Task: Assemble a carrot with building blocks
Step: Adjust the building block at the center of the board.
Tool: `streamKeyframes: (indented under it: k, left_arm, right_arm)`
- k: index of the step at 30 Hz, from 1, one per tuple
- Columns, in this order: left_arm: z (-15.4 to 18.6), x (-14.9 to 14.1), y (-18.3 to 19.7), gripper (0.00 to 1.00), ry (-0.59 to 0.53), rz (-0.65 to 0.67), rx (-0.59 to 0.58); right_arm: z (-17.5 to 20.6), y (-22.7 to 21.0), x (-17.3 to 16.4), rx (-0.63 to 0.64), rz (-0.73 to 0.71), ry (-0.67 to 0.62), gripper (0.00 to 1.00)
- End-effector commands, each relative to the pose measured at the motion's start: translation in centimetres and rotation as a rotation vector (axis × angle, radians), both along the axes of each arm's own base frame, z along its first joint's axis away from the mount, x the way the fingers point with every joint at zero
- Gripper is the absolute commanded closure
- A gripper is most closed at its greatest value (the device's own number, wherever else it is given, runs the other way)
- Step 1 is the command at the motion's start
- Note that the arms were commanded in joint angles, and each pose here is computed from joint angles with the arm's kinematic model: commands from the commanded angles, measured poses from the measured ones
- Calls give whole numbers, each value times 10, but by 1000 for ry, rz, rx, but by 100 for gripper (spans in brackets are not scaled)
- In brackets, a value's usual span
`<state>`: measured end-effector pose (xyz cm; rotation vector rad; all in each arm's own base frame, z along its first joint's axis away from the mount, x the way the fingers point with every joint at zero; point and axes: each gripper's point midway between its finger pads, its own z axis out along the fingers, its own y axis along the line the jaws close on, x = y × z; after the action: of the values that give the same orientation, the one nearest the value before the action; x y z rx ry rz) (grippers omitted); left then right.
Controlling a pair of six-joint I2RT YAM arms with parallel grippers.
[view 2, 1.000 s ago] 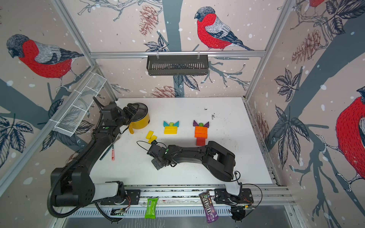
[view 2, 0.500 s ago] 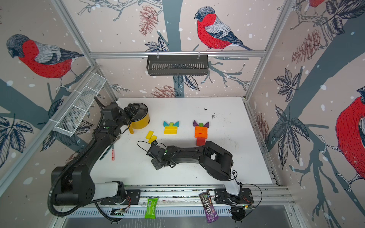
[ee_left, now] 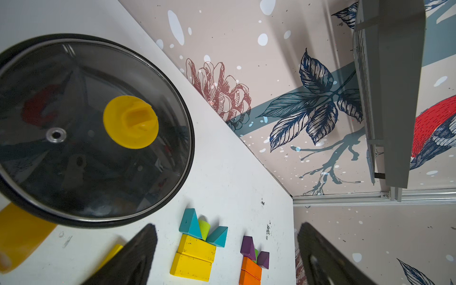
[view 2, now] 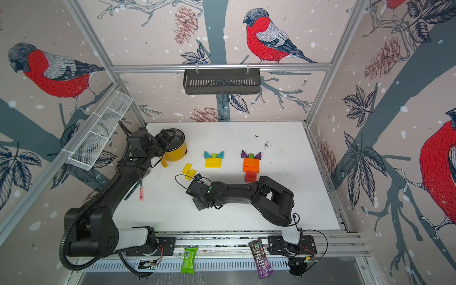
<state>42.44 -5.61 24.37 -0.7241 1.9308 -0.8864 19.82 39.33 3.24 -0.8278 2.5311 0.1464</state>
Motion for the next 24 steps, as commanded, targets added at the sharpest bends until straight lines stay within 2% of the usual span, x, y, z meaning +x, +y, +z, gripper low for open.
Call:
streamKeyframes:
  k: [1, 7, 15, 18, 24]
  left_arm:
    - [7, 3, -2, 10, -28, -7, -5]
    - [5, 3, -4, 10, -24, -11, -2]
    - [5, 2, -8, 10, -25, -21, 0]
    - [4, 3, -10, 10, -22, -26, 1]
    - [3, 3, -11, 10, -19, -28, 2]
  right_arm:
    - [4, -3, 2, 19, -32, -8, 1]
    - [1, -17, -2, -12, -12, 0, 1]
    - [-4, -53, 24, -87, -73, -24, 1]
    - [-3, -53, 30, -86, -79, -27, 1]
    - [7, -41, 22, -63, -30, -29, 1]
